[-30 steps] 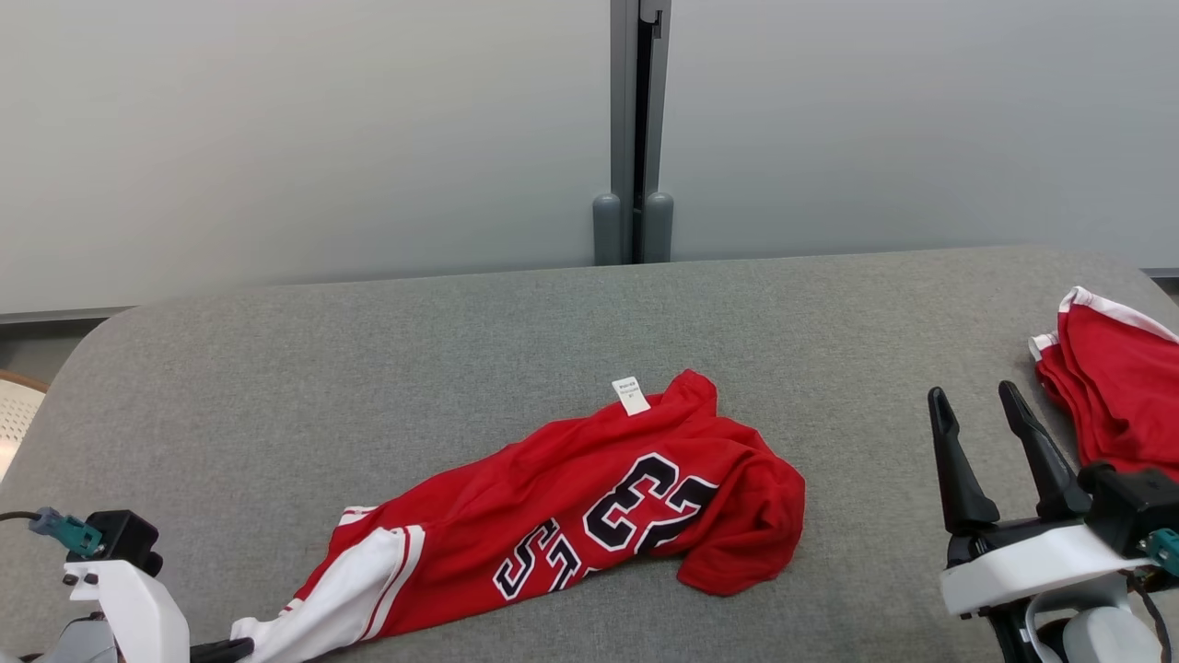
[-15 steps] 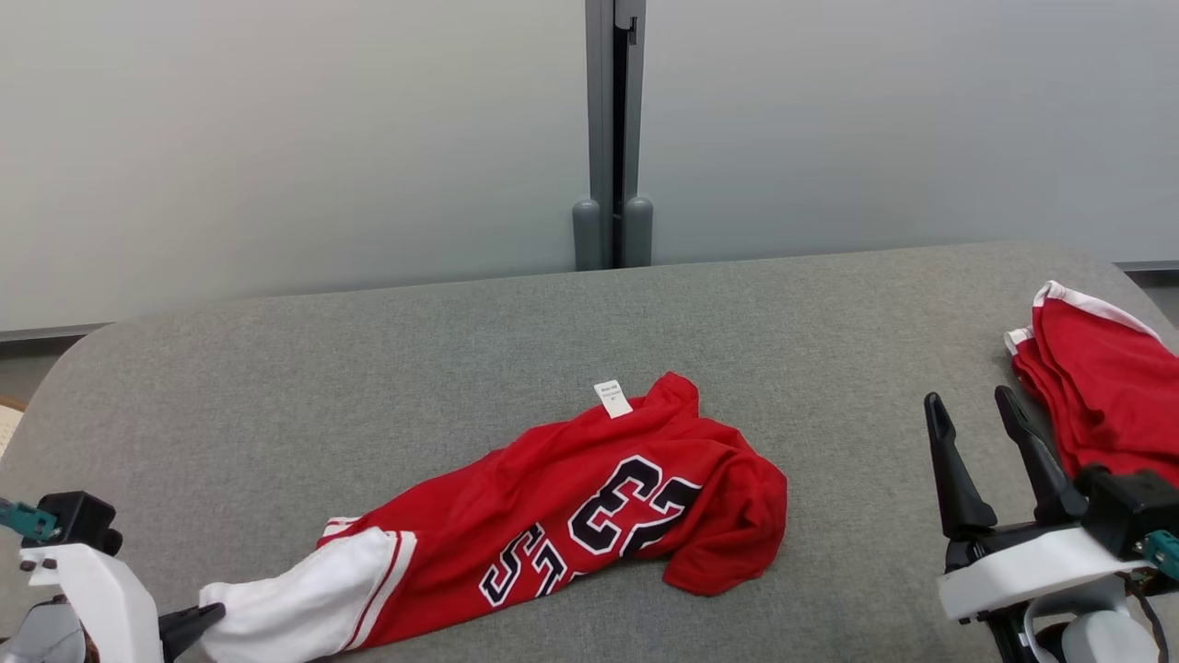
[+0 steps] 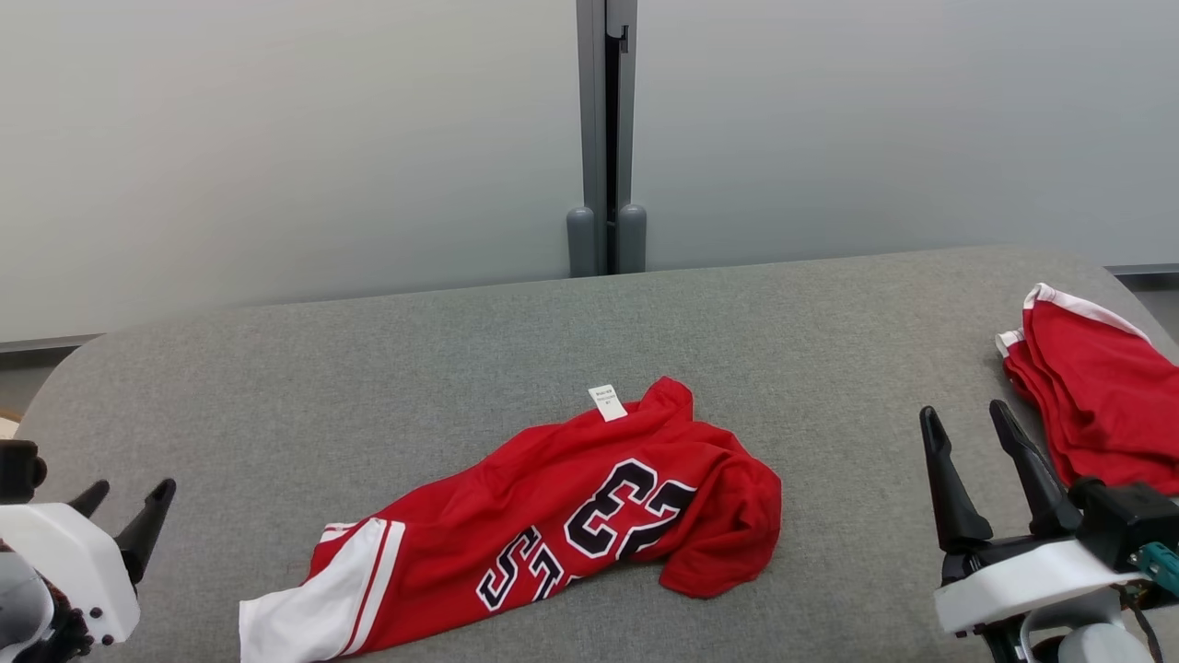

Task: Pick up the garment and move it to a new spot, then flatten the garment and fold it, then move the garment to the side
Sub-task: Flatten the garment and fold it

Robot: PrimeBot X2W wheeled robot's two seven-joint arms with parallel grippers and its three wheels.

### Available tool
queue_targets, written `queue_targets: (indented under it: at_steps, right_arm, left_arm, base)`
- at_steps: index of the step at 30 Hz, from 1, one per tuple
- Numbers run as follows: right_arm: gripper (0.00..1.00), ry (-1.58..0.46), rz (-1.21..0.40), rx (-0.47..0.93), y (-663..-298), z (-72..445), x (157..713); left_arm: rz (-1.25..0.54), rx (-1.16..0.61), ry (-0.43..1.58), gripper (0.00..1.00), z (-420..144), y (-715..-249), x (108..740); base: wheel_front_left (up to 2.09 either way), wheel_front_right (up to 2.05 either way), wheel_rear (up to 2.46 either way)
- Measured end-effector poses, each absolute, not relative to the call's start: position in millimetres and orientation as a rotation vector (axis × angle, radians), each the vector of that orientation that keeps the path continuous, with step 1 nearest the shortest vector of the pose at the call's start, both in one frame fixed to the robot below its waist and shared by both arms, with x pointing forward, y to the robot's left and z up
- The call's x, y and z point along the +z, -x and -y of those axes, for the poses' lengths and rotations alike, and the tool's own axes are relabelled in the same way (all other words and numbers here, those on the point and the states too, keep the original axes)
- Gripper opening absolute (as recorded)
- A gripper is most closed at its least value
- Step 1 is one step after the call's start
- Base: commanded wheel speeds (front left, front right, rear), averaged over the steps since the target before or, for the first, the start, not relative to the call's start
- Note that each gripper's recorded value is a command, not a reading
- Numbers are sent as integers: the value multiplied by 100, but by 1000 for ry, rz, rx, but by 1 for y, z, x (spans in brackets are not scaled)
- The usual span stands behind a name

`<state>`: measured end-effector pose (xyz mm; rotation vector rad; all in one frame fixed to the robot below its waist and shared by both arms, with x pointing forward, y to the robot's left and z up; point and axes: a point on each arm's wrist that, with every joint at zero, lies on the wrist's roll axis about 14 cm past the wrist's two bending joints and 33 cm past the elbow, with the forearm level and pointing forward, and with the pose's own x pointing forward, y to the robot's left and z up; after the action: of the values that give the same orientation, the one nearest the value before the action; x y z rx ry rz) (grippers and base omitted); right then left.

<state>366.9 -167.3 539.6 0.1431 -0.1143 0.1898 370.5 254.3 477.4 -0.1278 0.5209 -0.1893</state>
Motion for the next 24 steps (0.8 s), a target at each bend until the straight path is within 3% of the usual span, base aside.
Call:
queue_targets:
  at_steps: [14, 19, 24]
  right_arm:
    - [100, -162, 83, 198, -363, 162, 529]
    - [100, -167, 66, 202, -364, 160, 523]
    - [100, -172, 38, 214, -364, 155, 516]
  left_arm:
    - [-15, 32, 143, 100, -228, -343, 528]
    - [90, 77, 157, 100, -217, -329, 545]
    - [87, 69, 210, 100, -200, -315, 534]
  base:
    - [0, 0, 0]
    - [0, 0, 0]
    - [0, 0, 0]
